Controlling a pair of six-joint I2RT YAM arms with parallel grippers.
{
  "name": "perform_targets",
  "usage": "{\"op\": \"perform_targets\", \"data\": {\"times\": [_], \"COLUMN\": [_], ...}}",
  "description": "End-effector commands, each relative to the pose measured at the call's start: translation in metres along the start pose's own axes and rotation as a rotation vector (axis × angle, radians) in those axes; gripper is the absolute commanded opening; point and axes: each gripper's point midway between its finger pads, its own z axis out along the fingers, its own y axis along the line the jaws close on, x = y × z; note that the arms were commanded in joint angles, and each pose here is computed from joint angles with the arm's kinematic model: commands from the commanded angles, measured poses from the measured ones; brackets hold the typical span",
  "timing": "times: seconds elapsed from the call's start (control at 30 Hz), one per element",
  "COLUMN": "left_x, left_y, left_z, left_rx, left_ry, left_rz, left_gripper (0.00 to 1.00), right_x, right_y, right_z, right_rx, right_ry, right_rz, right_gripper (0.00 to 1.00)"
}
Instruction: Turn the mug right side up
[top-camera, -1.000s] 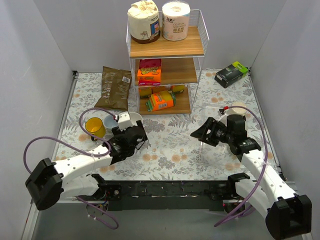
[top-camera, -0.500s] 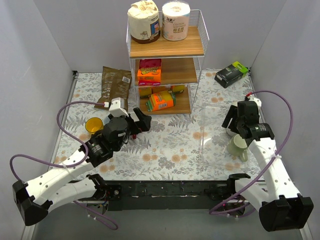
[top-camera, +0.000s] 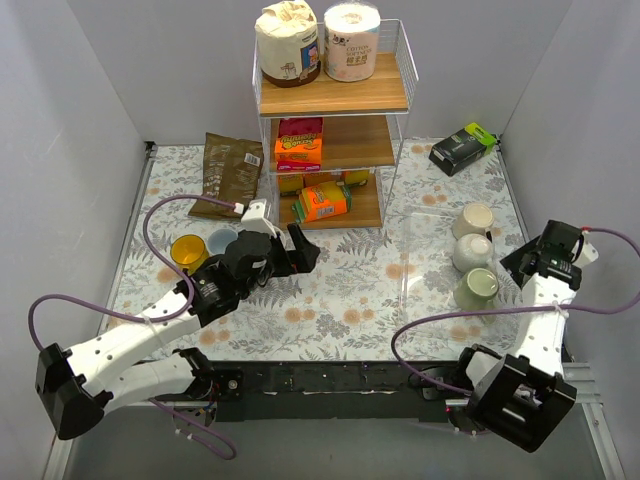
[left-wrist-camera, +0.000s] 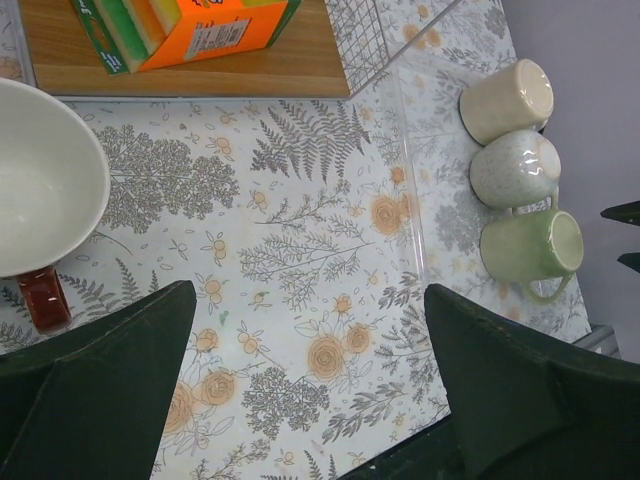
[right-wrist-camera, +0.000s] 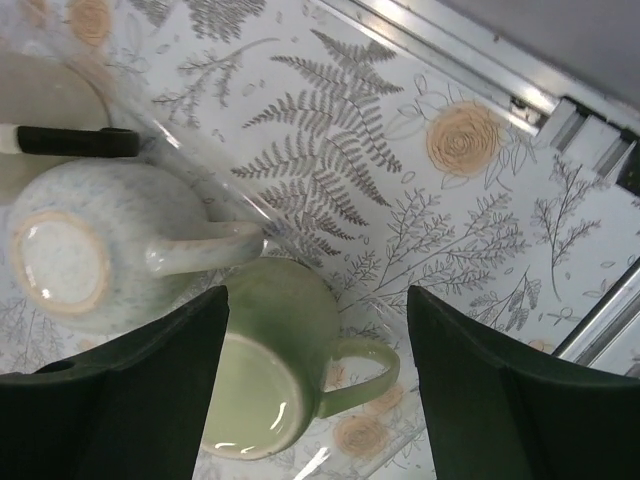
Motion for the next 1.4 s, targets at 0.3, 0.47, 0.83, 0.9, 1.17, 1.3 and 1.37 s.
{"op": "perform_targets", "data": {"times": [0.3,0.47,0.83,0.9,1.17,1.3,1.37], "left_x": [-0.014,-0.015,-0.016,-0.018,-0.031,-0.038,-0.042], "left_y": [-0.040,-0.048,-0.036,-0.034,-0.051,-0.059,-0.062], "left_z": [0.002,0.011,0.009,0.005,0.005,0.006,0.004], "left_rx": [0.091,0.089,0.042,0.039,0.091,0.114,0.123], "left_ry": [0.082,0.108,0.070,0.057,0.033,0.014,0.001], "left_rz": [0.060,0.064,-0.010,-0.016,-0.030,-0.046,-0.058], "left_gripper": [0.98,0.98,0.98,0.98,0.98,0.98,0.98], "right_x": [0.044,0.060,0.077,0.077,0.044,0.043,0.043], "right_y": [0.004,0.008,0.033,0.034,0.063,0.075,0.082], "right_z": [0.025,0.028,0.016,0.016,-0.002,-0.007,-0.010], "right_rx": [-0.117,-0.153,-0.342,-0.346,-0.516,-0.558,-0.578], "right_ry": [0.117,0.168,0.237,0.233,0.153,0.194,0.197], "right_rz": [0.361,0.344,0.299,0.293,0.187,0.128,0.078], "right_gripper": [0.77,0.75,0.66,0.66,0.70,0.71,0.74]}}
